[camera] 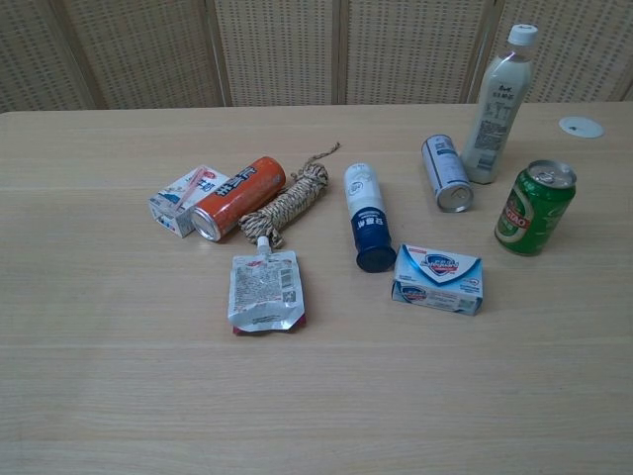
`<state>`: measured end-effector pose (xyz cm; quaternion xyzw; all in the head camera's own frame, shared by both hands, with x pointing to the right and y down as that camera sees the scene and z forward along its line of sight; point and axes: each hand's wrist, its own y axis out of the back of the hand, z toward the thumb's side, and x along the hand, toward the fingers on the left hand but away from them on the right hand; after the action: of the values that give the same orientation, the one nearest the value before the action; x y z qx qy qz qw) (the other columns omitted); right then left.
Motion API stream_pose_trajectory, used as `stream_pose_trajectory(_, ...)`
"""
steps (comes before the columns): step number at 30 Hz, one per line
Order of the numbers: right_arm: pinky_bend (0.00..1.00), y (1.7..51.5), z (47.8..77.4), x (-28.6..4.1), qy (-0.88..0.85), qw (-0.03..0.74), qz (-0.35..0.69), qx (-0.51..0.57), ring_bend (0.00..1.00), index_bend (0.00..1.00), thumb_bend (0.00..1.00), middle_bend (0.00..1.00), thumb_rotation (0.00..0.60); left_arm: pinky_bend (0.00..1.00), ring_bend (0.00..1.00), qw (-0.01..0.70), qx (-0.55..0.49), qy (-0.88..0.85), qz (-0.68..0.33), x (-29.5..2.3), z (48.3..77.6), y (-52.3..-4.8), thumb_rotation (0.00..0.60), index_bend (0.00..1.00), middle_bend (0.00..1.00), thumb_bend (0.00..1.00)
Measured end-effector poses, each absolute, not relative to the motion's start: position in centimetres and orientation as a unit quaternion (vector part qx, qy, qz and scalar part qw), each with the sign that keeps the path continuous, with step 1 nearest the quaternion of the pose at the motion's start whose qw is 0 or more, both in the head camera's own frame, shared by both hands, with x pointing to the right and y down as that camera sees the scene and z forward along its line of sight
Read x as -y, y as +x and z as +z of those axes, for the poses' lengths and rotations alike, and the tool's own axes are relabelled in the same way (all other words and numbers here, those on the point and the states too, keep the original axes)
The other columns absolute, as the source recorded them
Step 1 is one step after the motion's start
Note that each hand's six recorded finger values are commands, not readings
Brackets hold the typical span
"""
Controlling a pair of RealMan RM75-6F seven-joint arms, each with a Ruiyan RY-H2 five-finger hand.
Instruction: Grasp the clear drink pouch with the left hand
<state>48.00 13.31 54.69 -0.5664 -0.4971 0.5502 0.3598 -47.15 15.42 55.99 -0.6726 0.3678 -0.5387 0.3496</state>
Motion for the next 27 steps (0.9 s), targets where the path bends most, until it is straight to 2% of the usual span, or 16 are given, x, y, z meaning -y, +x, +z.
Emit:
stream_pose_trajectory(4, 0.0, 47.9, 54.7, -13.3, -0.568, 0.357, 0.548, 0.499, 0.0, 0.0, 0.25, 0.03, 0.267, 0.0, 0.0, 0.365, -0.326, -0.697, -0.524, -15.4, 56.6, -44.7, 0.459, 0.11, 0.0, 0.29)
stream_pose_trajectory(15, 0.0, 46.5, 56.1, -13.4, -0.585, 0.346, 0.55, 0.486, 0.0, 0.0, 0.24, 0.03, 0.267, 0.0, 0.0, 0.419, -0.168, -0.751, -0.481, -16.0, 59.4, -36.8, 0.479, 0.14, 0.0, 0.3)
stream_pose_trajectory(27, 0.0, 46.1, 57.0, -13.7, -0.594, 0.338, 0.559, 0.47, 0.0, 0.0, 0.25, 0.02, 0.279, 0.0, 0.0, 0.435, -0.068, -0.791, -0.426, -16.1, 63.4, -28.7, 0.484, 0.13, 0.0, 0.3)
